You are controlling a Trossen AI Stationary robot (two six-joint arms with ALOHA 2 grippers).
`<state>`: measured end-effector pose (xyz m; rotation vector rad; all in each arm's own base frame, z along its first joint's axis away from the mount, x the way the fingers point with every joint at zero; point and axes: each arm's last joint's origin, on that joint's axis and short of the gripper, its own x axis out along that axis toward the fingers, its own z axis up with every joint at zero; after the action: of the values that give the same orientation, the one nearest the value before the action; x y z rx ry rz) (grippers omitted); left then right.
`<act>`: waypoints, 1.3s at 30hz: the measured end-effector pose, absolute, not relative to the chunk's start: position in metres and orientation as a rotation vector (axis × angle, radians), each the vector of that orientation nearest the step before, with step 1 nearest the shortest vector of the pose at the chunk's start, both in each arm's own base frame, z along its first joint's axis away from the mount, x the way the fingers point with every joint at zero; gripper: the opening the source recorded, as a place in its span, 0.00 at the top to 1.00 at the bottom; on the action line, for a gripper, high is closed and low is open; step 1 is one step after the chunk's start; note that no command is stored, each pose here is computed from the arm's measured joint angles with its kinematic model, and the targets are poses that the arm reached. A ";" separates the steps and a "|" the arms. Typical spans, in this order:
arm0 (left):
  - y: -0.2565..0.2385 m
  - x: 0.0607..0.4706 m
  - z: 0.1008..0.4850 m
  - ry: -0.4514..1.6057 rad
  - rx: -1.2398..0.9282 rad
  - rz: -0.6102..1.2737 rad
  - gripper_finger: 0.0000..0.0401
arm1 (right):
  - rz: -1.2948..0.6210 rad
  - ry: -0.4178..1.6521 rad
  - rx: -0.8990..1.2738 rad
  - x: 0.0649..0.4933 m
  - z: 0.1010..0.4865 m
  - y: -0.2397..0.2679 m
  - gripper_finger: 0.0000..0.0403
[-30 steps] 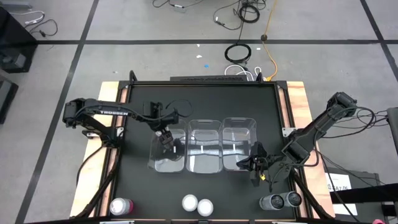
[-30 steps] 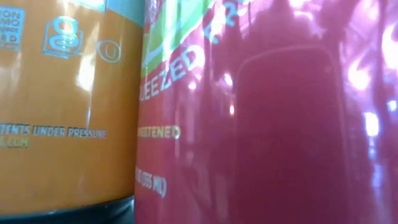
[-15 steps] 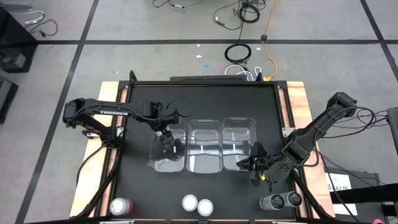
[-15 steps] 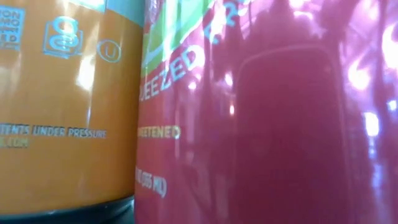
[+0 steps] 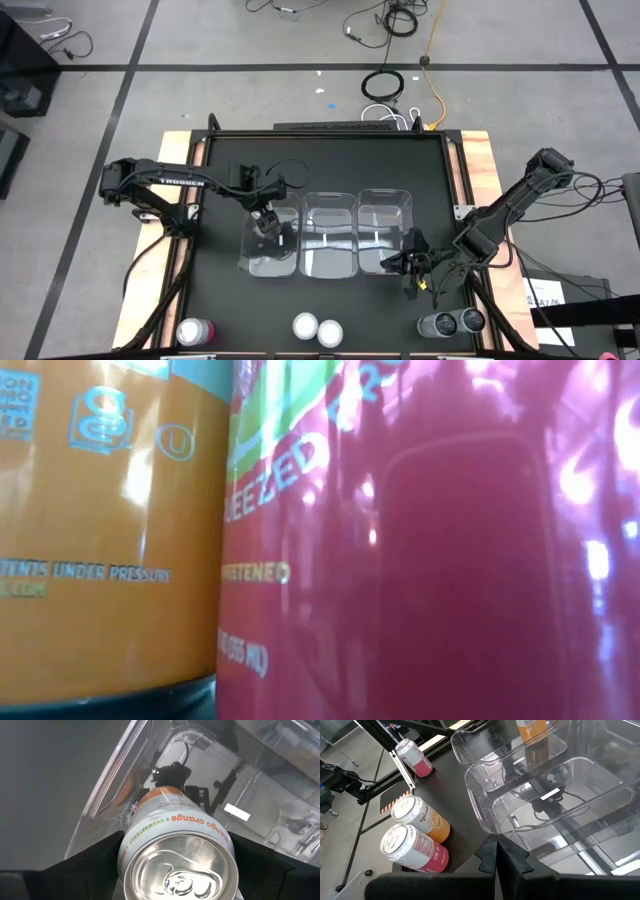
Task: Sort soda cans
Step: Put the left orange soda can into the left transparent bin, then put the left pink soda can into the center transparent bin
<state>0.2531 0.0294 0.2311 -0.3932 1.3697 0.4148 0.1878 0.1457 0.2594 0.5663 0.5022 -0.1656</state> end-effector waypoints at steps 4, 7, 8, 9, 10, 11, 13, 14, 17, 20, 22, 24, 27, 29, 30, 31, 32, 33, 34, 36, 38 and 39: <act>0.029 0.253 0.231 1.370 -0.395 0.417 0.17 | -0.167 0.505 0.562 0.188 0.259 0.146 1.00; 0.029 0.250 0.227 1.413 -0.392 0.418 0.11 | -0.169 0.509 0.559 0.187 0.259 0.145 1.00; 0.029 0.250 0.226 1.420 -0.393 0.416 0.09 | -0.169 0.510 0.558 0.187 0.259 0.145 1.00; 0.029 0.250 0.227 1.414 -0.397 0.412 0.08 | -0.170 0.510 0.557 0.187 0.259 0.145 1.00; 0.029 0.250 0.228 1.411 -0.398 0.411 0.07 | -0.169 0.510 0.557 0.187 0.259 0.145 1.00; 0.029 0.250 0.228 1.414 -0.399 0.412 0.06 | -0.170 0.510 0.556 0.187 0.258 0.145 1.00; 0.029 0.249 0.227 1.421 -0.417 0.428 0.05 | -0.170 0.511 0.556 0.187 0.258 0.145 1.00; 0.028 0.248 0.228 1.428 -0.421 0.430 0.05 | -0.170 0.511 0.555 0.187 0.258 0.145 1.00; 0.027 0.247 0.231 1.453 -0.440 0.407 0.05 | -0.170 0.512 0.554 0.187 0.258 0.145 1.00; 0.027 0.247 0.239 1.467 -0.453 0.400 0.05 | -0.169 0.512 0.550 0.187 0.258 0.145 1.00; 0.027 0.248 0.246 1.467 -0.454 0.400 0.05 | -0.169 0.512 0.549 0.187 0.258 0.145 1.00; 0.027 0.249 0.254 1.460 -0.458 0.402 0.05 | -0.170 0.513 0.549 0.187 0.258 0.145 1.00; 0.027 0.251 0.266 1.441 -0.462 0.400 0.05 | -0.170 0.513 0.549 0.187 0.258 0.145 1.00; 0.027 0.253 0.275 1.430 -0.463 0.397 0.05 | -0.170 0.513 0.549 0.187 0.258 0.145 1.00; 0.027 0.253 0.280 1.424 -0.467 0.399 0.05 | -0.170 0.512 0.549 0.187 0.258 0.145 1.00; 0.026 0.253 0.285 1.418 -0.475 0.403 0.05 | -0.170 0.512 0.552 0.187 0.258 0.145 1.00; 0.025 0.254 0.289 1.411 -0.474 0.399 0.05 | -0.171 0.512 0.553 0.187 0.258 0.145 1.00; 0.024 0.254 0.294 1.403 -0.472 0.394 0.05 | -0.171 0.512 0.553 0.187 0.258 0.145 1.00; 0.023 0.254 0.299 1.391 -0.473 0.390 0.05 | -0.171 0.512 0.554 0.187 0.258 0.145 1.00; 0.019 0.253 0.309 1.371 -0.488 0.395 0.05 | -0.171 0.512 0.554 0.187 0.258 0.145 1.00; 0.015 0.249 0.320 1.351 -0.504 0.398 0.05 | -0.171 0.512 0.554 0.187 0.258 0.145 1.00; 0.013 0.247 0.325 1.332 -0.513 0.397 0.05 | -0.171 0.512 0.556 0.187 0.258 0.145 1.00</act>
<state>0.2466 0.0128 0.3252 -0.5129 1.3319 0.3969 0.1872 0.1452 0.2584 0.5564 0.5118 -0.1707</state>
